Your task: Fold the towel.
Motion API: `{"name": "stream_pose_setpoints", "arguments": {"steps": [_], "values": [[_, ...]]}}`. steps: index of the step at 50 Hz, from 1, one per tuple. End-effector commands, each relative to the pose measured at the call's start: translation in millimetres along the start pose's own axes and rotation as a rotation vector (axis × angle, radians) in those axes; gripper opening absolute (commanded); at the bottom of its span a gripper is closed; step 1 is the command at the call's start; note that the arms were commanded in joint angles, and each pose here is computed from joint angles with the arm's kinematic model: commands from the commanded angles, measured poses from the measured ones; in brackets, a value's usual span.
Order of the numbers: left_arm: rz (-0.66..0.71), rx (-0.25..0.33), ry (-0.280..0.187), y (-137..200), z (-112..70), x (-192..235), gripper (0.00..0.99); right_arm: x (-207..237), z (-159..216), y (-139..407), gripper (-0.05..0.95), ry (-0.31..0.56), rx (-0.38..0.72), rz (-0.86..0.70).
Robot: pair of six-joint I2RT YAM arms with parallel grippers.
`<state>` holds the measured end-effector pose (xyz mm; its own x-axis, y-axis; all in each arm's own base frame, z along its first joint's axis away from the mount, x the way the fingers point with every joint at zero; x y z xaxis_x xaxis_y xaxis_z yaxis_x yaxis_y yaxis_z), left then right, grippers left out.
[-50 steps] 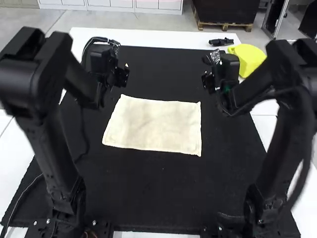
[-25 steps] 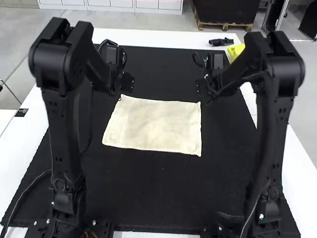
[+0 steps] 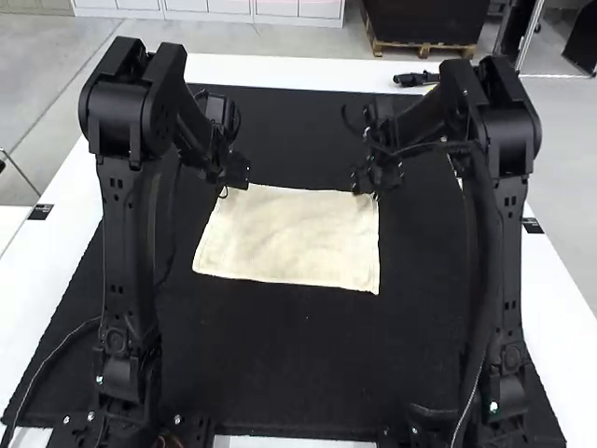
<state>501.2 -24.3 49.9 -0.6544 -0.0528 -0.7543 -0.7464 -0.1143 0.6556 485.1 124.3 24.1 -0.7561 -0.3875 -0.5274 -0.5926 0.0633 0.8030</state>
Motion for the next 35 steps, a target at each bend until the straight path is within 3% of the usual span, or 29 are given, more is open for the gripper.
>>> {"name": "stream_pose_setpoints", "arguments": {"steps": [1,22,35], "values": [[-0.041,0.003,0.033,5.2,1.7,-10.2,0.969,-0.1,16.2,25.8,0.91,-0.029,-0.024,-0.050],[-0.046,0.015,0.024,4.8,-5.8,-1.6,0.969,-9.2,-18.0,26.6,0.91,-0.099,0.050,-0.128],[-0.044,0.012,0.027,4.7,-3.0,-2.2,0.969,2.0,-39.4,19.2,0.91,-0.317,-0.063,-0.092]]}}
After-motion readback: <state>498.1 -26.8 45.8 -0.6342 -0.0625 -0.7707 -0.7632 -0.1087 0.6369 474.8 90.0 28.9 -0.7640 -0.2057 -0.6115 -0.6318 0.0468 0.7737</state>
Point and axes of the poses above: each hand's point on the last joint's axis, 136 mm out from that joint toward the fingers, its own y axis back along the fingers, its own z axis along the line the jaws close on, x = y × z, the point moved 3 cm from there along y, back along the fingers, and after that the axes turned 7 degrees about y, right-handed, at the moved point
